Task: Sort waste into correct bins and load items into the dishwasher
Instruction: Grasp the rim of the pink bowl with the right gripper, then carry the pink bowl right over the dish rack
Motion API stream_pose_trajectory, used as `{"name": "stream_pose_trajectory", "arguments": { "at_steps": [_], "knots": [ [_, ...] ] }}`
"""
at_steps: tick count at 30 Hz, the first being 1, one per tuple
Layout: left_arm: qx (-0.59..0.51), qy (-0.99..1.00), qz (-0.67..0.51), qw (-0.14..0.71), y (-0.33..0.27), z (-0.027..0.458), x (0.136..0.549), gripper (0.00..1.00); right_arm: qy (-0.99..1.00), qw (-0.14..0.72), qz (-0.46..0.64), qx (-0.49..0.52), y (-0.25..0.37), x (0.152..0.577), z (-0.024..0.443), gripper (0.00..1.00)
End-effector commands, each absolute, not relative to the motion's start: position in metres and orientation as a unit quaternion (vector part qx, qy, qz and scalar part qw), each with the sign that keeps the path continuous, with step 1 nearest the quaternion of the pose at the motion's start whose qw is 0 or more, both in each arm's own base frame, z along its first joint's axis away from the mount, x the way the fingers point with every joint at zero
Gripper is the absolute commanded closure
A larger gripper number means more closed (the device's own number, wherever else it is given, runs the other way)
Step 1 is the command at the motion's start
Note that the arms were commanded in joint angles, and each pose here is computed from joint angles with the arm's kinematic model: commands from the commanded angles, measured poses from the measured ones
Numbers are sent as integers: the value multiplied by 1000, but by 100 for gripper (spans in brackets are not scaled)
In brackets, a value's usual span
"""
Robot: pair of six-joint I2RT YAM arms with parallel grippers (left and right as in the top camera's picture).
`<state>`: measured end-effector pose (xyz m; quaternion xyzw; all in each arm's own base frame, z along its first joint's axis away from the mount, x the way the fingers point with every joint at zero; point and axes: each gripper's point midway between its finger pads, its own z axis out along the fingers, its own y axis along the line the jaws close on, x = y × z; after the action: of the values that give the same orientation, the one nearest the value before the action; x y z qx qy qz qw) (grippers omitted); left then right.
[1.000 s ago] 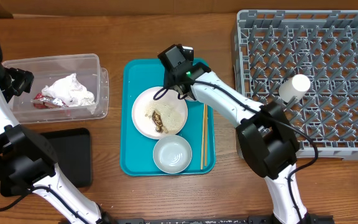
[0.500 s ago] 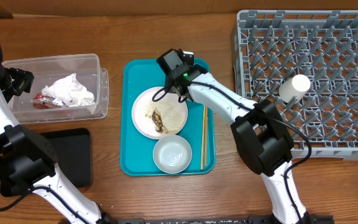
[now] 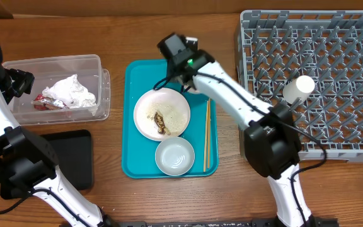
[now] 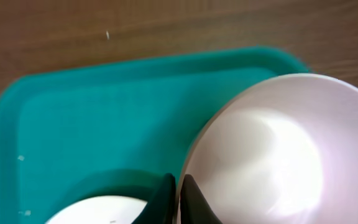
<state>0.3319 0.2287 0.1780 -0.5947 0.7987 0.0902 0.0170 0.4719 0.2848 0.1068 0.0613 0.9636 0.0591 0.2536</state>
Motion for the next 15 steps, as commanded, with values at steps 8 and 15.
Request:
{"name": "stream_pose_trajectory", "arguments": {
  "at_steps": [8,15],
  "knots": [
    [-599,795,87,37,226,193,330,0,903,385,133,141,89,504,317,96],
    [-599,795,87,37,226,193,330,0,866,348,337,123,-36,491,321,96]
  ]
}}
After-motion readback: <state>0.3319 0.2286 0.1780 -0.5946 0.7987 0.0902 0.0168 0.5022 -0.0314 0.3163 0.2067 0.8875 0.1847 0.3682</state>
